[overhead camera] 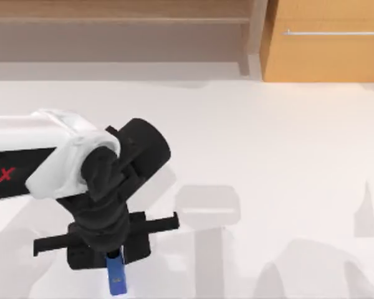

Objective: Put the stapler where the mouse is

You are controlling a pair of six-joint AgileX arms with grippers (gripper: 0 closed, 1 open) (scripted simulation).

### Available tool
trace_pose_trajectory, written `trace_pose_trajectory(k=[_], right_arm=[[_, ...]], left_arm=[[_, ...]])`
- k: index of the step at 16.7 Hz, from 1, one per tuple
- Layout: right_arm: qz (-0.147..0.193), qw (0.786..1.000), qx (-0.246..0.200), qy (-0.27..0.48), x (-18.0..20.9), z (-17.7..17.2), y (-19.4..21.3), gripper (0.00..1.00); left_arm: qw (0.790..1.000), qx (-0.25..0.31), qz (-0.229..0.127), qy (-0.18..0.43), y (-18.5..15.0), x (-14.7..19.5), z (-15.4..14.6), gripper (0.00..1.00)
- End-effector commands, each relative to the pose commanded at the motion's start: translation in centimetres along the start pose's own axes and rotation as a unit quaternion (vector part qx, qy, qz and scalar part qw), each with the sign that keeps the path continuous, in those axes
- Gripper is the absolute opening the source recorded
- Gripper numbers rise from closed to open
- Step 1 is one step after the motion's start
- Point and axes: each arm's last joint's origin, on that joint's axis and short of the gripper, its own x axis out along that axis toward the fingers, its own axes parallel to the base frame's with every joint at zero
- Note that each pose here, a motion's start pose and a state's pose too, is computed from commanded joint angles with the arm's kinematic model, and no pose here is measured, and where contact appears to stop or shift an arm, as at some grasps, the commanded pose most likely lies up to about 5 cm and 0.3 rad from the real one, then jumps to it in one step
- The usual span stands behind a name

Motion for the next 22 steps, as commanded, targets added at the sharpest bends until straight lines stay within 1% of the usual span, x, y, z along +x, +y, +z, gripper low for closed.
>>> trace_pose_trajectory(k=[3,6,9,12,15,17,18,22], right_arm=[[0.000,1.000,0.000,0.000,0.0,0.0,0.0,1.00],[0.000,1.000,0.000,0.000,0.0,0.0,0.0,1.00],[0.000,1.000,0.000,0.000,0.0,0.0,0.0,1.00],[0.000,1.000,0.000,0.000,0.0,0.0,0.0,1.00],[0.000,1.000,0.000,0.000,0.0,0.0,0.0,1.00],[0.000,1.000,0.000,0.000,0.0,0.0,0.0,1.00],[0.000,1.000,0.000,0.000,0.0,0.0,0.0,1.00],[0.000,1.000,0.000,0.000,0.0,0.0,0.0,1.00]], left_arm=[[1.000,0.012,0.003,0.003,1.2,-0.3,3.8,0.00],[0.999,0.036,0.008,0.013,4.0,-0.3,8.5,0.00],[0.997,0.069,0.008,0.024,8.7,-0.2,13.2,0.00],[0.995,0.096,0.003,0.023,14.5,-0.4,16.7,0.00],[0.995,0.103,-0.002,0.012,19.5,-1.0,18.6,0.00],[0.995,0.103,-0.004,0.004,21.4,-1.4,19.2,0.00],[0.995,0.104,-0.004,0.002,21.8,-1.4,19.3,0.00],[0.994,0.106,-0.002,0.001,21.8,-1.5,19.2,0.00]])
